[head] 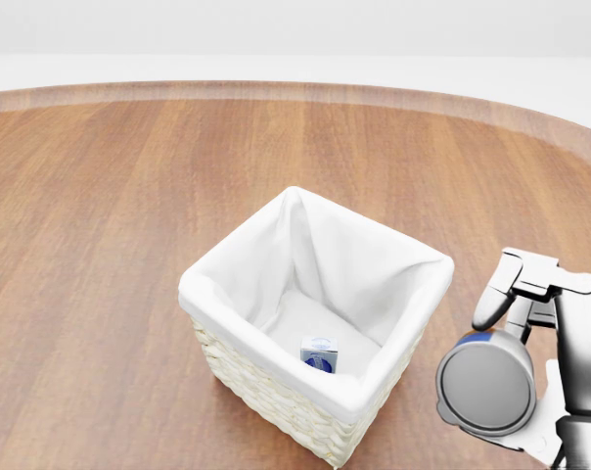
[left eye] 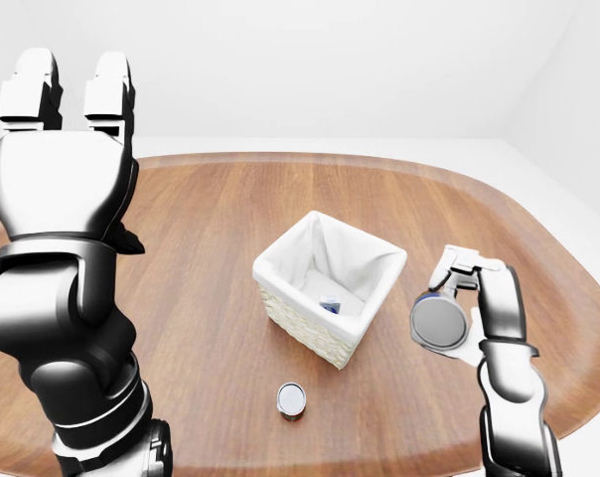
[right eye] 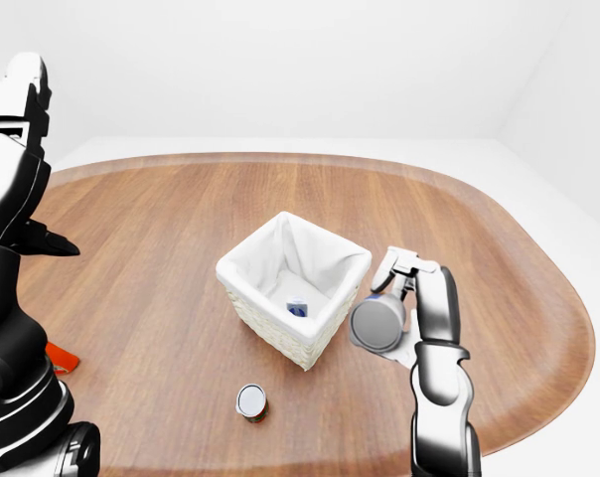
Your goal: Pick up the alphabet soup and the cream cheese box, and put them in the basket.
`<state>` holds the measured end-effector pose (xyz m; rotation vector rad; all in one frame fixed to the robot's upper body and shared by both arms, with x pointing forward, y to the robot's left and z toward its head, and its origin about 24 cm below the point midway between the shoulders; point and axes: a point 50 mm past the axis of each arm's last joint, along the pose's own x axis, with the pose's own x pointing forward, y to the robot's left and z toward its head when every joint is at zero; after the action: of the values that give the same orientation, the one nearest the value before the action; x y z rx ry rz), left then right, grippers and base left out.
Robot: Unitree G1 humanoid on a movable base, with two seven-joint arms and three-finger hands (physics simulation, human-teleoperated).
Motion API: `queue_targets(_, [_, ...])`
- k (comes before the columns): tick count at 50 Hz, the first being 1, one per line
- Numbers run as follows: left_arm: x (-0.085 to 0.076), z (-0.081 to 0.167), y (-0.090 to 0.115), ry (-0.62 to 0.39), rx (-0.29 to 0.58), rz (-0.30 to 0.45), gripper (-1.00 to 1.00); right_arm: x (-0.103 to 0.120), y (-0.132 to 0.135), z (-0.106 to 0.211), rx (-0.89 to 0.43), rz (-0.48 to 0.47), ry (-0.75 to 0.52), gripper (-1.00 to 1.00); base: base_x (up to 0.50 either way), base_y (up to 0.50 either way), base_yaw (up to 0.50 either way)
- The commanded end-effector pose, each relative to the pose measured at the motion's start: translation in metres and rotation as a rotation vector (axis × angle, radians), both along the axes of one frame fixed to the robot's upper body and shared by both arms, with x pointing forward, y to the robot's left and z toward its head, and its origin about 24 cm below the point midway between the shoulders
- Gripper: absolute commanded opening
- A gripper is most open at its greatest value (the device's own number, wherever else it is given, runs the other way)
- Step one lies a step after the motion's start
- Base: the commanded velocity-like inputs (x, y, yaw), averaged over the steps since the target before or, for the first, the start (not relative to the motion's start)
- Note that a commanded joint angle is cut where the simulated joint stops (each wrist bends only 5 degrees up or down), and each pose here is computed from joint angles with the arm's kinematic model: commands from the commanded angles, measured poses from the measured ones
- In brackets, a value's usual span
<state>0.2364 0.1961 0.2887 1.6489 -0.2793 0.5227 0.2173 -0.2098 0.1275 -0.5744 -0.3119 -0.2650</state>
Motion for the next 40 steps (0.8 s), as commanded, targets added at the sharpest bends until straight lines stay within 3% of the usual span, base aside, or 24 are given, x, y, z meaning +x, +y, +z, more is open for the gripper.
queue_targets(1, [0.000,0.001,0.000,-0.004,0.004,0.002,1.00,0.010,0.008,0.033,0.017,0.060,-0.091,-1.00,0.00,0.00,0.00])
queue_targets(23, [0.001,-0.001,0.000,0.007,-0.001,0.003,1.00,0.049,0.054,0.086,-0.046,0.210,-0.279,-1.00,0.00,0.00,0.00])
queue_targets(40, [0.002,0.000,0.001,0.007,0.002,0.008,1.00,0.106,0.074,0.069,-0.041,0.205,-0.135,-1.00,0.00,0.00,0.00])
